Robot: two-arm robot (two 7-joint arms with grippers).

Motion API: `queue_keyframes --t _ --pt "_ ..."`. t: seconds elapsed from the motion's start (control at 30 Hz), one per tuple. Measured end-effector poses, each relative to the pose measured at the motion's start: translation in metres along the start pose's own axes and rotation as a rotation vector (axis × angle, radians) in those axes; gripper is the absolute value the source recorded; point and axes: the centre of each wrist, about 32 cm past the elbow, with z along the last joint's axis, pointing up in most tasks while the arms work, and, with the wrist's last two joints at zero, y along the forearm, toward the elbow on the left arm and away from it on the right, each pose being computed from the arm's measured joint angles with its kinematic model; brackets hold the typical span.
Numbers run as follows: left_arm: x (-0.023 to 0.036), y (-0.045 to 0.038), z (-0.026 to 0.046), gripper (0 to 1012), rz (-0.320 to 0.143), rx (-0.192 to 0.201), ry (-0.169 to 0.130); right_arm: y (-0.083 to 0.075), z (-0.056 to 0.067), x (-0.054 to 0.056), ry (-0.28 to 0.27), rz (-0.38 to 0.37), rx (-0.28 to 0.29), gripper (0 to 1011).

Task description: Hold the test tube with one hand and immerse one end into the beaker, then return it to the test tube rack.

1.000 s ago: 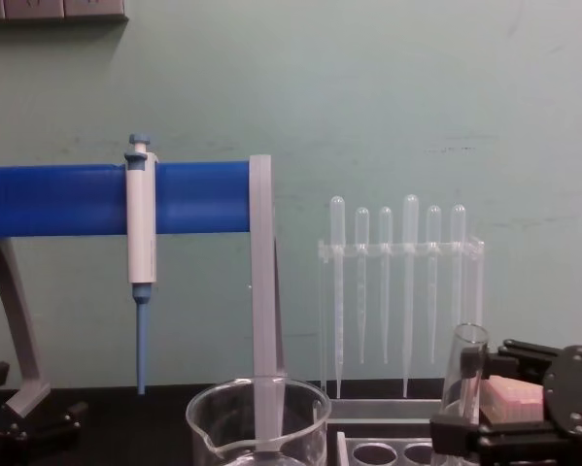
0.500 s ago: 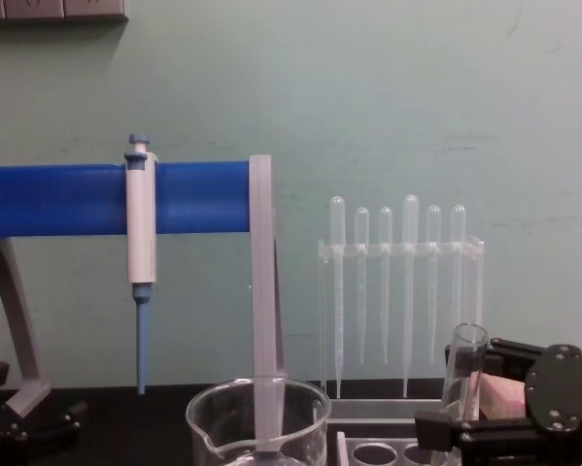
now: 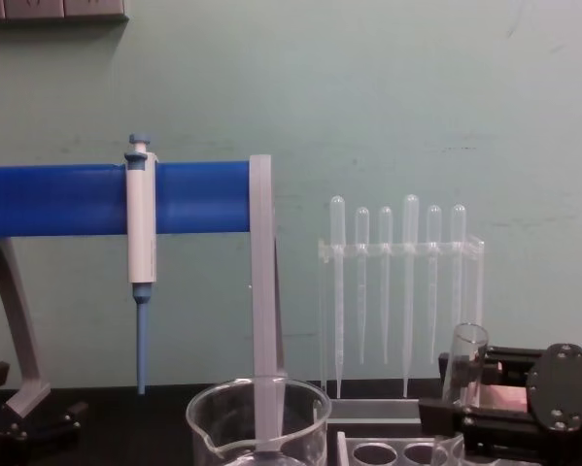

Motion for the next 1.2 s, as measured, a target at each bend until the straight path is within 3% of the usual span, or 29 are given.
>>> queue_keyframes --t 0.47,0.9,1.2 --pt "0.0 0.0 0.0 1000 0.0 0.0 0.0 -0.0004 0.0002 -0.0001 0.001 0.0 0.0 229" --pt "0.0 0.0 0.0 1000 0.0 0.0 0.0 -0.0007 0.0003 0.0 0.0 0.001 -0.001 225" --pt "0.0 0.0 0.0 1000 0.0 0.0 0.0 -0.0034 0.0095 0.004 -0.023 -0.002 0.007 225"
